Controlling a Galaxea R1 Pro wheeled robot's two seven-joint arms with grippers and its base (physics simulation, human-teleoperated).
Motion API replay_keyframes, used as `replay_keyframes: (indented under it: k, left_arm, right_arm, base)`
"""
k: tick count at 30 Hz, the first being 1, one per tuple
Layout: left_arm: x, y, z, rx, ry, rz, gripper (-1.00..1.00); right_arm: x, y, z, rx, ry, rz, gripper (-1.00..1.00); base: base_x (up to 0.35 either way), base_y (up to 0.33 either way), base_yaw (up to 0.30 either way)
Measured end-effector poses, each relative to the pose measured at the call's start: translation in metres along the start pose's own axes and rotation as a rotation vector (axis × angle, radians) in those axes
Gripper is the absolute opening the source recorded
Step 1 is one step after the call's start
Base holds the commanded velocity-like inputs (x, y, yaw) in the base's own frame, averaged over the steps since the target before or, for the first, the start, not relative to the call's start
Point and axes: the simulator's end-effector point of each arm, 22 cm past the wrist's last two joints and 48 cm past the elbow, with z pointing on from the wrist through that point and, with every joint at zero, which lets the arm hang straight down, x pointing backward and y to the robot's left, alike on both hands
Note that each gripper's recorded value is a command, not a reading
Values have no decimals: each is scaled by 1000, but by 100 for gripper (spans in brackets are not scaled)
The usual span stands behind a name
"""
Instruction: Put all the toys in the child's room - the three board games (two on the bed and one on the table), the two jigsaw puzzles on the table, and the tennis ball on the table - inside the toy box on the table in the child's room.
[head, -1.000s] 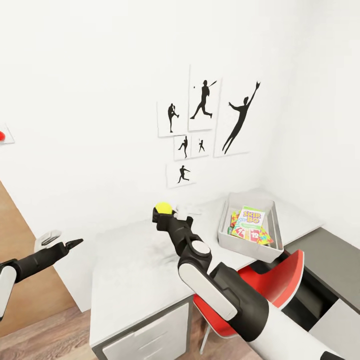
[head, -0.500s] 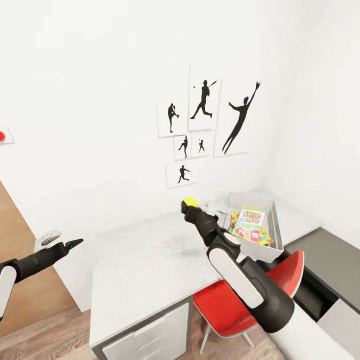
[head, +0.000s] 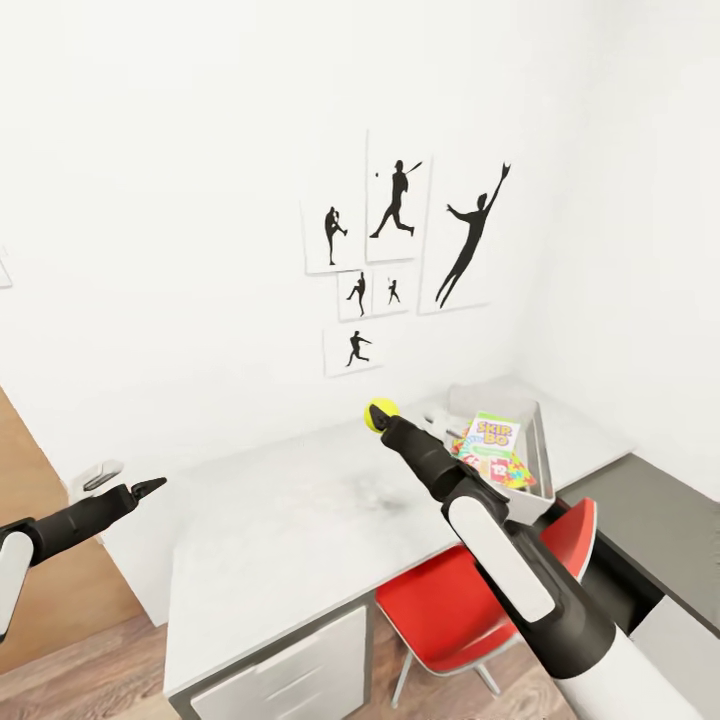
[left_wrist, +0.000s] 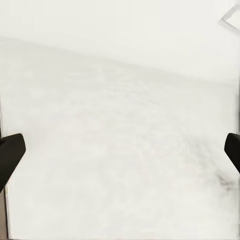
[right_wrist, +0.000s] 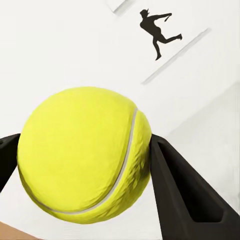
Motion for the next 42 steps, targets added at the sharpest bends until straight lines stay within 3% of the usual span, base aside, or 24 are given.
replay_keyframes:
  k: [24, 33, 38, 42]
  left_arm:
    - [4, 3, 2, -6, 8, -2, 100]
    - [7, 5, 4, -8, 14, -4, 100]
    - [7, 5, 5, -8, 14, -3, 100]
    - [7, 5, 5, -7, 15, -3, 100]
  right_arm:
    - [3, -3, 2, 5, -1, -19, -100]
    - [6, -6, 4, 11, 1, -26, -100]
    - [-12, -11, 4, 46, -84, -181, -100]
    - [-2, -6, 4, 43, -81, -246, -100]
  base:
    - [119, -78, -263]
    - [186, -125, -129]
    - [182, -200, -6]
    - [47, -41, -1]
